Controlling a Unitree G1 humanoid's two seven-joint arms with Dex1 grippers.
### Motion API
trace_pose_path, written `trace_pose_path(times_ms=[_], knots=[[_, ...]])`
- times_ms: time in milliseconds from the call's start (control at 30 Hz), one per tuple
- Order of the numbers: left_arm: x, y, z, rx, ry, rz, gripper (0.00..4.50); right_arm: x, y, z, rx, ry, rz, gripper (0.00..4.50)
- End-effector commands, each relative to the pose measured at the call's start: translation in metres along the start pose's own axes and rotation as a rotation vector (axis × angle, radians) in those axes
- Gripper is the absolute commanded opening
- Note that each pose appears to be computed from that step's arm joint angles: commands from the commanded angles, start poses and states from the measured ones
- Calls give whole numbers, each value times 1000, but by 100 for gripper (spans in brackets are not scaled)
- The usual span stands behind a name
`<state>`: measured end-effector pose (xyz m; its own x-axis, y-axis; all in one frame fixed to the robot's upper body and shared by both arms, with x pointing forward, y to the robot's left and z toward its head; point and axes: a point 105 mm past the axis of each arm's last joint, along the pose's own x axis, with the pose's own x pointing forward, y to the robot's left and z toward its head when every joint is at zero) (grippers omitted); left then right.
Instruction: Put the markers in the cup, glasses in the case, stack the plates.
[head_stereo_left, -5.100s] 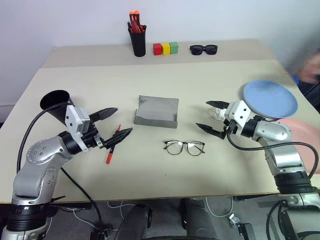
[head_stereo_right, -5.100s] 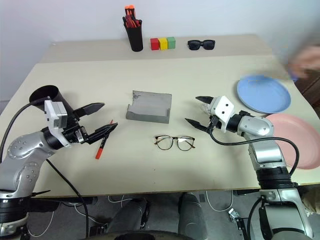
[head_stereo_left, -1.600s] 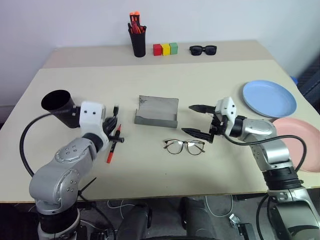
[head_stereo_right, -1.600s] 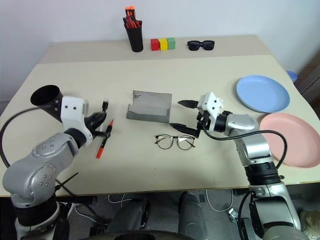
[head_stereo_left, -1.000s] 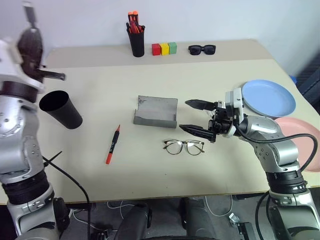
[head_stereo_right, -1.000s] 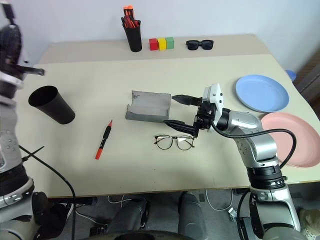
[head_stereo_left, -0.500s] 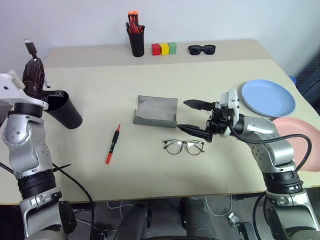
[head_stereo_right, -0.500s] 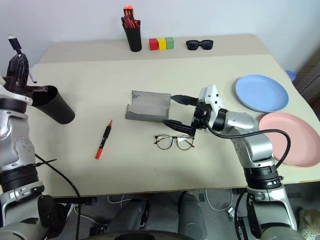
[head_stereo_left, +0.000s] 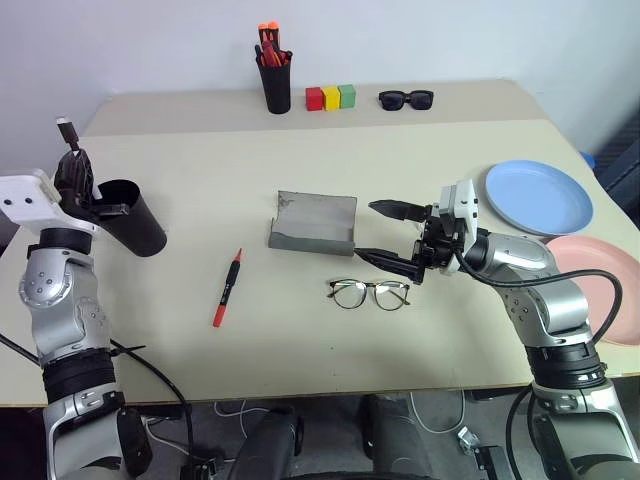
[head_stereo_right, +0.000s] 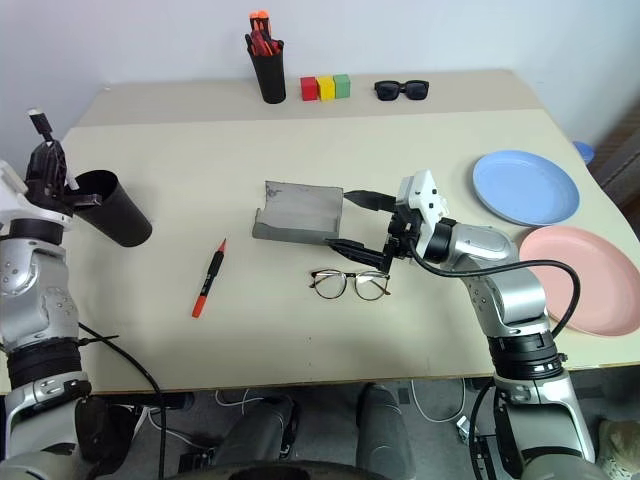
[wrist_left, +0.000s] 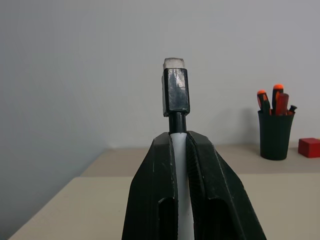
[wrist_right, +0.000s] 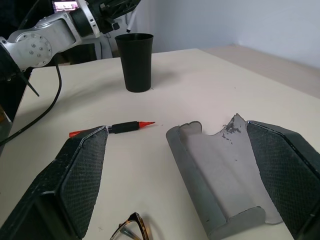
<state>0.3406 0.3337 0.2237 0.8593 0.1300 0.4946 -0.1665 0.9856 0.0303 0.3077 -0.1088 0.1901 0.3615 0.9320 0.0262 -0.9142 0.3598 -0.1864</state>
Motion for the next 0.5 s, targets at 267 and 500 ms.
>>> trace_pose_path(times_ms=[267,500], knots=[[1,-6,15,2,-74,-15,317,0,1,12,-58,-23,4,450],[-5,-29,33,-56,-60,-120,442,2,0,12,-58,-31,7,450]])
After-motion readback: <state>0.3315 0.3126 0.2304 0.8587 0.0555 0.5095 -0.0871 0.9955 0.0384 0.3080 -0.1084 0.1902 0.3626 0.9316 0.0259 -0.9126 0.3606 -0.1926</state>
